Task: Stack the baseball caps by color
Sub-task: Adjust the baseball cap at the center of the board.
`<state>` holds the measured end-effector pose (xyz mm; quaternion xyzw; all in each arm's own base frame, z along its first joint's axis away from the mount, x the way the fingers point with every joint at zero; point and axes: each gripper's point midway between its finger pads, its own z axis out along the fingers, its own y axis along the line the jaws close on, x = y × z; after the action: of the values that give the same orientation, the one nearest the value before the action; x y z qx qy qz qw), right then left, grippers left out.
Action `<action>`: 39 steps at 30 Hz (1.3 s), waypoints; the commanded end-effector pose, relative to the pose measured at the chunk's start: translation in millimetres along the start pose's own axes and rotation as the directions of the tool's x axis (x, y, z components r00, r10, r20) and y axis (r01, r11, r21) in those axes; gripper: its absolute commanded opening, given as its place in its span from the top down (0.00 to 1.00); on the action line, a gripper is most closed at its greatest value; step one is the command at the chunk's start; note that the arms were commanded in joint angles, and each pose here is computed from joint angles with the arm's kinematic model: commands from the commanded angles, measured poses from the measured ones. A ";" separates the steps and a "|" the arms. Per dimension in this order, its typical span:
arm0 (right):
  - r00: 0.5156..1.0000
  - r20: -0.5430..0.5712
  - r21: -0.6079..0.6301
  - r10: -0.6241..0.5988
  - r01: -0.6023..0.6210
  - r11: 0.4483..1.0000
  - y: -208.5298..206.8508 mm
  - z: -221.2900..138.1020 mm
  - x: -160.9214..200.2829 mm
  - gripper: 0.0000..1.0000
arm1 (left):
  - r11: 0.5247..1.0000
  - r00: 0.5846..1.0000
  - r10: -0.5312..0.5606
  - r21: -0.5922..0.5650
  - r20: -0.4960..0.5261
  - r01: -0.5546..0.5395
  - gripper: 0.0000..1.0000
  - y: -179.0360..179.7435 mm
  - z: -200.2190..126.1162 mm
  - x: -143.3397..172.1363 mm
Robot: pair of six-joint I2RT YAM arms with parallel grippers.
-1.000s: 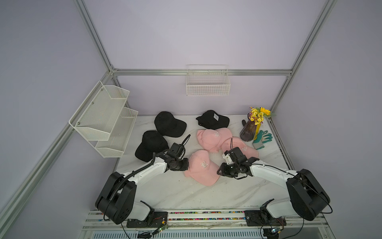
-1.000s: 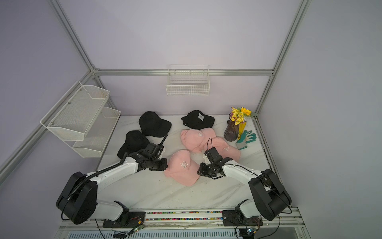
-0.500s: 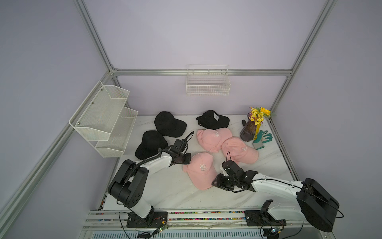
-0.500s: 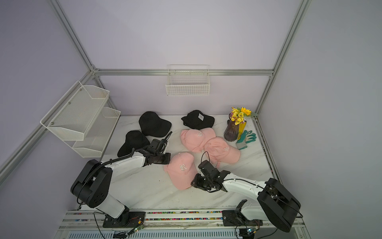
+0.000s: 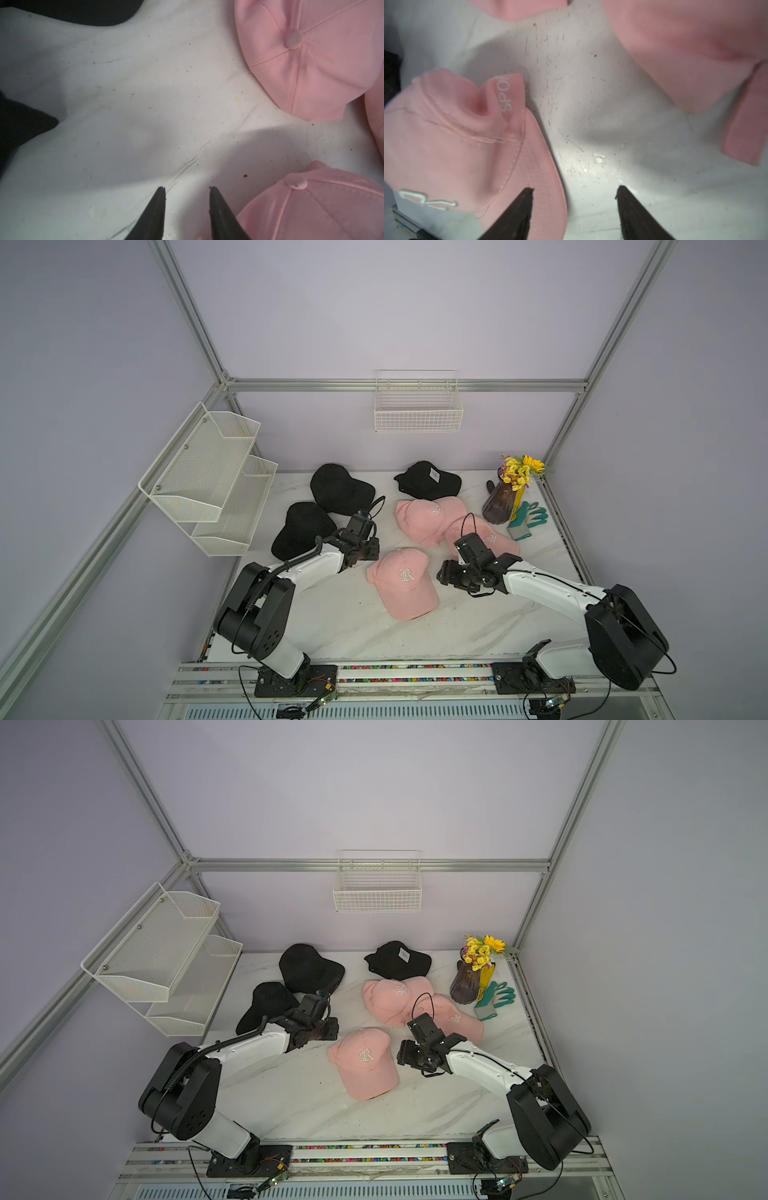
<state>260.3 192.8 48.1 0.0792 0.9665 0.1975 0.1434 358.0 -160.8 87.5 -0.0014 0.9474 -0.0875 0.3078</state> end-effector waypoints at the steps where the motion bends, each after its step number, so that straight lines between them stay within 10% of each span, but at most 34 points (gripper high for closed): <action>1: 0.997 -0.039 -0.034 -0.065 0.064 0.997 5.9 12.5 2.3 0.54 | 0.989 0.990 -0.128 -0.071 0.053 0.131 0.60 24.1 -51.7 -5.8; 7: 0.997 -0.031 -0.039 -0.065 0.064 0.997 6.1 24.1 -1.6 1.00 | 0.963 0.958 -0.270 -0.047 -0.100 0.266 1.00 33.9 -75.5 56.7; 16: 0.998 -0.052 -0.098 -0.044 0.038 0.994 11.3 29.1 6.4 1.00 | 0.926 0.901 -0.353 0.047 -0.252 0.375 1.00 14.2 -41.1 102.2; 39: 0.998 -0.035 -0.038 -0.056 0.055 0.998 7.6 16.8 45.7 1.00 | 0.961 0.950 -0.251 0.073 -0.186 0.268 1.00 6.4 22.9 86.1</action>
<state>219.3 224.0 23.4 0.0450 0.9615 0.2413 0.1232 306.0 -172.9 22.7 -0.0978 0.9554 -0.1903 0.2037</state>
